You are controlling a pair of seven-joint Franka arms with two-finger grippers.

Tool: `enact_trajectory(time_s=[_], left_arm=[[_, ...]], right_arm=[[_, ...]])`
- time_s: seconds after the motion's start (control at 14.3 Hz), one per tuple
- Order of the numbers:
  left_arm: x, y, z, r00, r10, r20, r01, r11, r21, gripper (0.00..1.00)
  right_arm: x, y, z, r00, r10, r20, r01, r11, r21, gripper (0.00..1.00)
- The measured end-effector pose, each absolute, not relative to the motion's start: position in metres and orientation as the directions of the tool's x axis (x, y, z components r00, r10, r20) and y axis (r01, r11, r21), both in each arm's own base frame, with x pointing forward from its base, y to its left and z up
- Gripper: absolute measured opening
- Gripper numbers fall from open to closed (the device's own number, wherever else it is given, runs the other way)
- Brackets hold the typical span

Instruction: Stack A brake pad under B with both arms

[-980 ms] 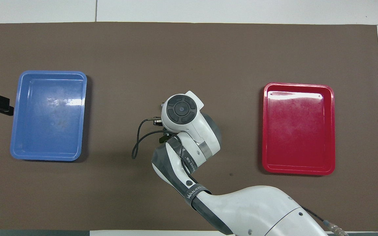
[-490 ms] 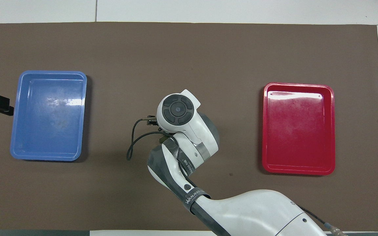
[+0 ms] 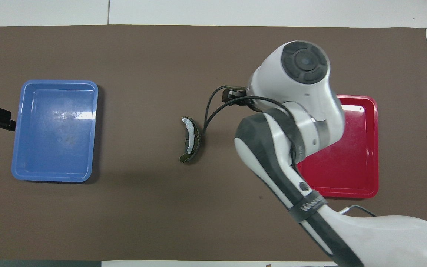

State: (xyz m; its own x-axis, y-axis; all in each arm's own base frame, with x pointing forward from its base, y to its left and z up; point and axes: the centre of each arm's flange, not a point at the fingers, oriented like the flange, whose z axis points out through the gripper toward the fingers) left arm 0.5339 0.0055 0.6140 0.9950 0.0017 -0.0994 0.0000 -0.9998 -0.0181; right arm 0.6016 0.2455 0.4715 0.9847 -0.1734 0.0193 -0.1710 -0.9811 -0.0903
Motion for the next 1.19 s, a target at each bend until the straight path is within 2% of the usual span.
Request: enact_trajectory(time_s=[0.28,0.49,0.7,0.91,1.19], left_arm=[[0.534,0.005,0.614,0.995,0.002,-0.099,0.000,-1.000,-0.018,1.00],[0.534,0.005,0.614,0.995,0.002,-0.099,0.000,-1.000,-0.018,1.00],[0.534,0.005,0.614,0.995,0.002,-0.099,0.000,-1.000,-0.018,1.00],[0.534,0.005,0.614,0.995,0.002,-0.099,0.000,-1.000,-0.018,1.00],[0.534,0.005,0.614,0.995,0.002,-0.100,0.000,-1.000,-0.018,1.00]], right_arm=[[0.595,0.119,0.524,0.984,-0.172,-0.046,-0.171,-0.985,0.018,1.00],[0.575,0.027,0.567,0.985,-0.156,-0.069,-0.156,-0.988,0.013,1.00],[0.538,-0.063,0.607,0.988,-0.135,-0.080,-0.136,-0.991,-0.006,1.00],[0.512,-0.079,0.630,0.988,-0.131,-0.085,-0.133,-0.991,-0.012,1.00],[0.509,-0.073,0.631,0.990,-0.120,-0.077,-0.122,-0.992,-0.012,1.00]])
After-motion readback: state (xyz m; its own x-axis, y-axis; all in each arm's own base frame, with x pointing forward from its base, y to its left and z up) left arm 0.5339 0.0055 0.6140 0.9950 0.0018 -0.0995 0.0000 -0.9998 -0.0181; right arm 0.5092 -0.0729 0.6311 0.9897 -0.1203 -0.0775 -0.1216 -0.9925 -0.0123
